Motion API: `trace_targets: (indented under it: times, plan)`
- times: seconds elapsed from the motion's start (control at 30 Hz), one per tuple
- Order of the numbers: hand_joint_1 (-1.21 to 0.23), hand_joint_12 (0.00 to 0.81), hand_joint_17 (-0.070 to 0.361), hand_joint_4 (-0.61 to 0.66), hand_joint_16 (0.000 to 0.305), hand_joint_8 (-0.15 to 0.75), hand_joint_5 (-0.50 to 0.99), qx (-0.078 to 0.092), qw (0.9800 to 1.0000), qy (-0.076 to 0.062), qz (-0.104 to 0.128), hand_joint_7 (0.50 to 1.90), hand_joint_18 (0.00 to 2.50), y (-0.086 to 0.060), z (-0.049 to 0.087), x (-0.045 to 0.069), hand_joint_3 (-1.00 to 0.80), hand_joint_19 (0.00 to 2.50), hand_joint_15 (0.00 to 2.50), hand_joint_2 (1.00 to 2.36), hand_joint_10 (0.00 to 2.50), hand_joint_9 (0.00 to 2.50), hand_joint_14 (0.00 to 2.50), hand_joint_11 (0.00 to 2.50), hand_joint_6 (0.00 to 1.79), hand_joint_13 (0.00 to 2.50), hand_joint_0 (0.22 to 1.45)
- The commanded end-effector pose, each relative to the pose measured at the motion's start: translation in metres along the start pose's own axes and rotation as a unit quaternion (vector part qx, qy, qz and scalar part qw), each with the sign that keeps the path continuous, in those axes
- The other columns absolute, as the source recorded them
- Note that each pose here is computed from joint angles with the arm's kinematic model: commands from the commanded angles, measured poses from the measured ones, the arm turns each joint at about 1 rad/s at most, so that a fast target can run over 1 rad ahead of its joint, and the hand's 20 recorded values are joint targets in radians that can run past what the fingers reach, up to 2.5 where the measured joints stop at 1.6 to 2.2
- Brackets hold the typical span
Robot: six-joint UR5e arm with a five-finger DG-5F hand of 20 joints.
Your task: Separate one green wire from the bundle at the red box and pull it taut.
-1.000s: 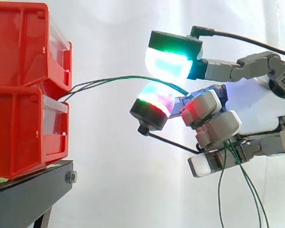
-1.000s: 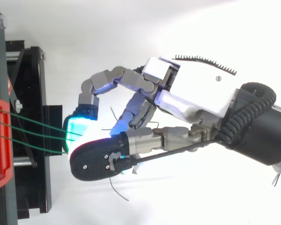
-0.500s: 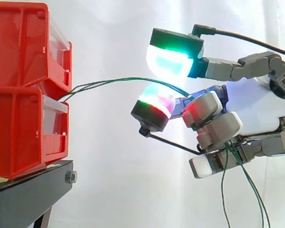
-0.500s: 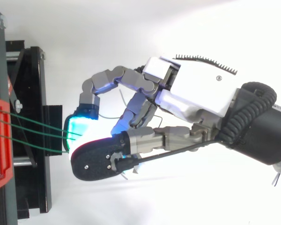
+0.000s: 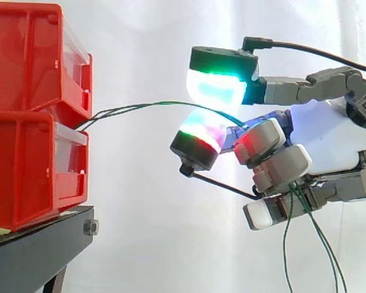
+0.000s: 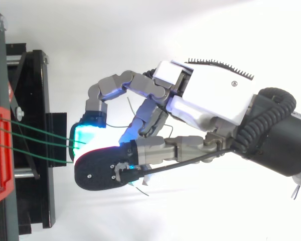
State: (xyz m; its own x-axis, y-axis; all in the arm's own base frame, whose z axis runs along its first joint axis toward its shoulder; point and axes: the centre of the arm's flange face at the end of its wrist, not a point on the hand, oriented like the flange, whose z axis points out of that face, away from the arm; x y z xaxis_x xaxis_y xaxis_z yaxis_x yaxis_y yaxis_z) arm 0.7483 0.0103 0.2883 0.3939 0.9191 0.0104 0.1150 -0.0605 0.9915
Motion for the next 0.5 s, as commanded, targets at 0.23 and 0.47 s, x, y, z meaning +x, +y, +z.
trace_targets:
  times: [0.23,0.47]
  plan:
    - [-0.85,0.341,0.115,0.04,0.051,0.239,-0.16,-0.001,1.0,-0.001,0.004,1.08,0.94,0.0014,0.0022,-0.005,-0.5,0.66,1.15,1.0,0.03,1.35,0.03,1.08,0.88,1.45,0.63]
    - [-0.6,0.363,0.123,0.05,0.055,0.261,-0.16,-0.001,1.0,-0.001,0.005,1.08,0.99,0.002,0.0022,-0.0049,-0.5,0.67,1.13,1.0,0.03,1.42,0.03,1.08,0.87,1.5,0.52]
